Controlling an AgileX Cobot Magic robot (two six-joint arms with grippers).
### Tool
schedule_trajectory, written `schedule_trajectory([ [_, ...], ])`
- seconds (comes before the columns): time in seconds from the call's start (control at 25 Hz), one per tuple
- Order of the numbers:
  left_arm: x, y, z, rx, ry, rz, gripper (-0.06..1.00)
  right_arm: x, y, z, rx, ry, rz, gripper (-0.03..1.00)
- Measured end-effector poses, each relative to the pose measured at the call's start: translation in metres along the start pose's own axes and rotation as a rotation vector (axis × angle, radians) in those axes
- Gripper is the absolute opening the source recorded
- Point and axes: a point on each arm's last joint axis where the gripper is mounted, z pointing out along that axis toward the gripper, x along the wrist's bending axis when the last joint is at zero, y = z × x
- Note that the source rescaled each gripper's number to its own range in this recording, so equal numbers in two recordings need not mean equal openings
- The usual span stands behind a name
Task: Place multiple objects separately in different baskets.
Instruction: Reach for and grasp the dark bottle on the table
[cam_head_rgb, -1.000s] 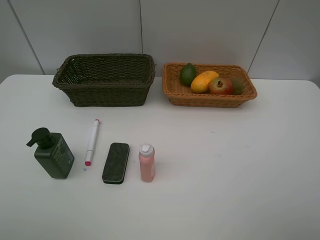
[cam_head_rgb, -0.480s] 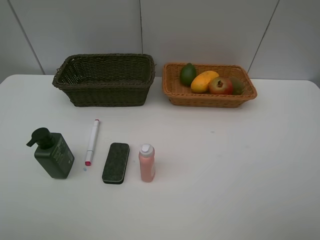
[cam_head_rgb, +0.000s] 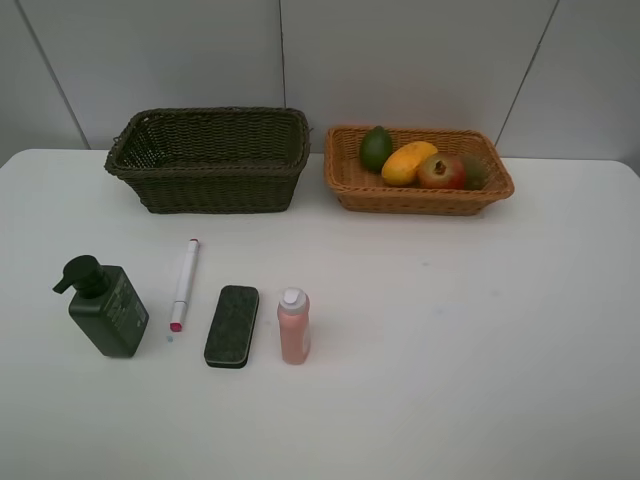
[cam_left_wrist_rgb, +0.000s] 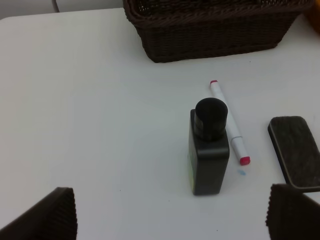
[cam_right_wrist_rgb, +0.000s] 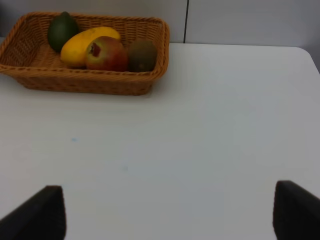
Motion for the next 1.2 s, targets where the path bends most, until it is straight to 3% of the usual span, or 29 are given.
schedule_trajectory([
  [0.68, 0.0, 0.0, 0.0, 0.0, 0.001, 0.0, 1.0, 0.0, 0.0, 0.0, 0.0, 0.0, 0.0, 1.0],
  [1.04, 0.0, 0.004, -0.003, -0.011, 0.002, -0.05, 1.0, 0.0, 0.0, 0.0, 0.0, 0.0, 0.0, 1.0],
  [1.2, 0.002, 0.019, 0.0, 0.042, -0.002, -0.054, 1.0, 0.0, 0.0, 0.0, 0.0, 0.0, 0.0, 1.0],
])
